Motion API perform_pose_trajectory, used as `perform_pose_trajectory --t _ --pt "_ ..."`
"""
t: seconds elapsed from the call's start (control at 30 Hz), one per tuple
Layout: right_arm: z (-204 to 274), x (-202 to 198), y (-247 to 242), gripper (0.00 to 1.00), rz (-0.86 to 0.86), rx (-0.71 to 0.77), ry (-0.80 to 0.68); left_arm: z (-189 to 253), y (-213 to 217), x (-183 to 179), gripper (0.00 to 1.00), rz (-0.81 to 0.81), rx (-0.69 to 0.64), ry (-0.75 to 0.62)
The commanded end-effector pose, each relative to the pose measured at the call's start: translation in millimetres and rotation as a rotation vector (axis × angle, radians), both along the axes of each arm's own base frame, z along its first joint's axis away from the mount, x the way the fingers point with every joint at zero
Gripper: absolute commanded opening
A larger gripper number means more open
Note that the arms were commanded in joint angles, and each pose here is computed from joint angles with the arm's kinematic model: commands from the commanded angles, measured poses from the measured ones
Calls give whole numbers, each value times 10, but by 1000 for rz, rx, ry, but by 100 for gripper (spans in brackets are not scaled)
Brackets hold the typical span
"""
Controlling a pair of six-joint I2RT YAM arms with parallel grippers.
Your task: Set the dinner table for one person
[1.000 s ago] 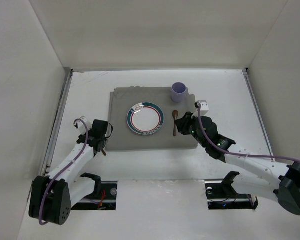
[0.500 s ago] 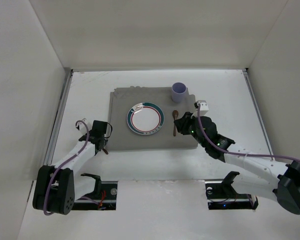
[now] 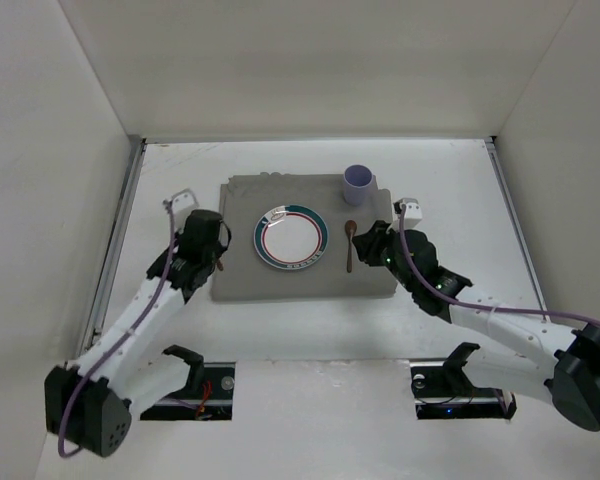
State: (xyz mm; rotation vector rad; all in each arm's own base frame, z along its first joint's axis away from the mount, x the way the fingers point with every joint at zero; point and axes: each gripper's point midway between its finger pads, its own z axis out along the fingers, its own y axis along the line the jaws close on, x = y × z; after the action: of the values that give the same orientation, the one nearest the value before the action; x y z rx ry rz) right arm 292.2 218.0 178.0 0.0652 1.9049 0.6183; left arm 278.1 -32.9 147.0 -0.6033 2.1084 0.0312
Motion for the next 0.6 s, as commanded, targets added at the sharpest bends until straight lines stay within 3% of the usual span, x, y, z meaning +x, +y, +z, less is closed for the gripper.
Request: perform_pose_trajectory --t 0.0,0.17,0.57 --pt "188 66 -44 34 -30 57 -61 31 -443 263 5 -243 124 43" --pt "122 97 -75 37 -55 63 -51 -91 -676 583 5 -338 273 92" --pt "-93 195 -44 38 -79 38 -11 -534 -799 661 6 -389 405 184"
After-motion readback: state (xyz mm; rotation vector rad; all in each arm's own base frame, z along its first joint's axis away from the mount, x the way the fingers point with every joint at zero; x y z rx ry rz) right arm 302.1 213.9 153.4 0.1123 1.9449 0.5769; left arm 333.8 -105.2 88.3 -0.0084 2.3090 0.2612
